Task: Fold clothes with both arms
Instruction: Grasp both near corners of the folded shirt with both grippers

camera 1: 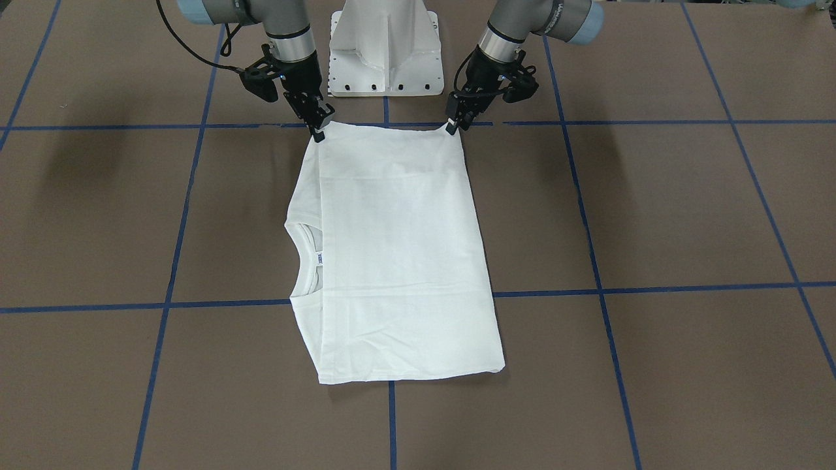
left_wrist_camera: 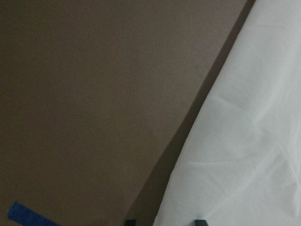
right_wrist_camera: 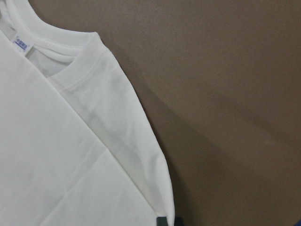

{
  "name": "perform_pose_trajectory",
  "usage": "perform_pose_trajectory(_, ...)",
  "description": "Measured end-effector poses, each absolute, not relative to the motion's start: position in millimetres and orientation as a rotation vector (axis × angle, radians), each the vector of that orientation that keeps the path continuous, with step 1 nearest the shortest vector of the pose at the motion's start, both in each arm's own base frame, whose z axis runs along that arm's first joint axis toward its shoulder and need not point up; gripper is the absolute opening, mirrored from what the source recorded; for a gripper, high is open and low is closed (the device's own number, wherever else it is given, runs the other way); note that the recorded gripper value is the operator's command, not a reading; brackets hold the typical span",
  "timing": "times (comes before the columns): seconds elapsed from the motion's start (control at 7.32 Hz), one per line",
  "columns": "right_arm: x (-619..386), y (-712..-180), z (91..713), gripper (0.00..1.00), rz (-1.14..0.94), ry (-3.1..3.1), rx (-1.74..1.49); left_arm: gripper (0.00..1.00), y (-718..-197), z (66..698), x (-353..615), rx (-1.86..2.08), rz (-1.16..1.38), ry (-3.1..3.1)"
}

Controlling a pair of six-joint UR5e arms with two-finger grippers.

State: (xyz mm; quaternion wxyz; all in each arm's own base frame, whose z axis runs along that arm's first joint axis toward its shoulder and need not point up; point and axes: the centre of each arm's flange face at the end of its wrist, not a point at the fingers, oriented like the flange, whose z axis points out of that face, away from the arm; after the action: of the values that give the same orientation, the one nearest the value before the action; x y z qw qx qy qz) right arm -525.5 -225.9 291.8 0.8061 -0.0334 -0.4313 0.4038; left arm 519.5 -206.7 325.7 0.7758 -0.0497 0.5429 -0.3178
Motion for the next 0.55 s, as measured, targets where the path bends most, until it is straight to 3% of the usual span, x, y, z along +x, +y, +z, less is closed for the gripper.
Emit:
perform_pose_trajectory(0.14,-525.7,-225.6,291.8,0.00,0.864,-0.923,-0.072,0.00,-205.4,325.1,520.3,-0.110,-0.687,1.176)
perform_pose_trajectory(0.55,-526.6,-223.4,291.1,0.00,0.861,-0.924,-0.074,0.00,-200.4,319.3,522.8,-0.129,-0.693,1.186)
